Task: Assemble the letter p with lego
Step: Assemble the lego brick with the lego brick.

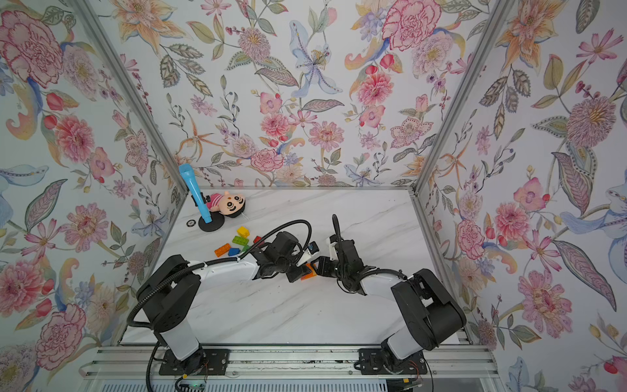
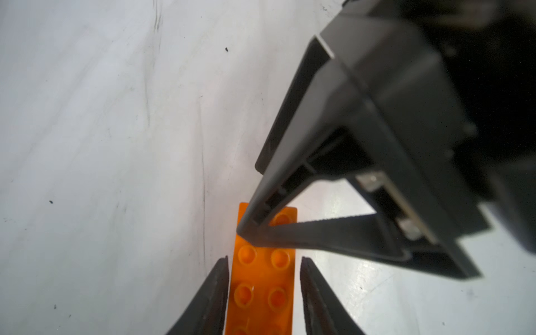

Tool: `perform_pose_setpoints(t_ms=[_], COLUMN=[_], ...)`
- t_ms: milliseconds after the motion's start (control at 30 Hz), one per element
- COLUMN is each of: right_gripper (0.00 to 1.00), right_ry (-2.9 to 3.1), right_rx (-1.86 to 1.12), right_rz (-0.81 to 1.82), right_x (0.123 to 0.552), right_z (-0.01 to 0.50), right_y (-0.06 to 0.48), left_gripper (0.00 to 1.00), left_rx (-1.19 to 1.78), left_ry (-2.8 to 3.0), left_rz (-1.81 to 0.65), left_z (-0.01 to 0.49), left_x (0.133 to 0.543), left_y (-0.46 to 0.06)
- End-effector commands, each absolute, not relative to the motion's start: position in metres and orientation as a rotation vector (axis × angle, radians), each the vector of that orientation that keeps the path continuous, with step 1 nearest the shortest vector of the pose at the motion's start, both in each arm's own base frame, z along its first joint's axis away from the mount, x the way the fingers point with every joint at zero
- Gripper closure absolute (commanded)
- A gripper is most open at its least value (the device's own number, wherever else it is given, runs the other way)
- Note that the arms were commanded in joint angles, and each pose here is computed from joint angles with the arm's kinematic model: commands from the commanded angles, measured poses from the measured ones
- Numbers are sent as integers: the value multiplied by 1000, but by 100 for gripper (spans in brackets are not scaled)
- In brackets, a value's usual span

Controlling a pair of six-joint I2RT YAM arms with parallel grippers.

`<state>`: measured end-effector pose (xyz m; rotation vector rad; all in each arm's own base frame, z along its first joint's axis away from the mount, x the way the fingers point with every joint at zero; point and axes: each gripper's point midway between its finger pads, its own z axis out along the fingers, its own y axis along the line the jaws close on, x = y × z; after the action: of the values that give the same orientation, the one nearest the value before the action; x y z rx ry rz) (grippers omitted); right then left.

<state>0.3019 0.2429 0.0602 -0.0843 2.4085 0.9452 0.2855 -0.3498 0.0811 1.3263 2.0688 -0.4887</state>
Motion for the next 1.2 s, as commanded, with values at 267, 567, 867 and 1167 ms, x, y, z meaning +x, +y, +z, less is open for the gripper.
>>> perform_pose_setpoints(t_ms=[267,567,867,1167], right_gripper=[51,51,51,51], right_ry=[2498,2480,2480,2478], right_rx=[-13,-29,-29,-26], right_rz=[823,821,810,804], right_x=[293,295,294,293], right_z=[38,45,46,45], right_y=[227,234,234,233], left_gripper=[22,31,37,44], left_rx=[748,190,108,116], left_ry=[1966,2211,2261,2302], left_rz=[-551,-610,-693,-741], left_z=[163,125,100,78], left_x=[293,294,296,295], left_y=[-302,-276,-297,-315])
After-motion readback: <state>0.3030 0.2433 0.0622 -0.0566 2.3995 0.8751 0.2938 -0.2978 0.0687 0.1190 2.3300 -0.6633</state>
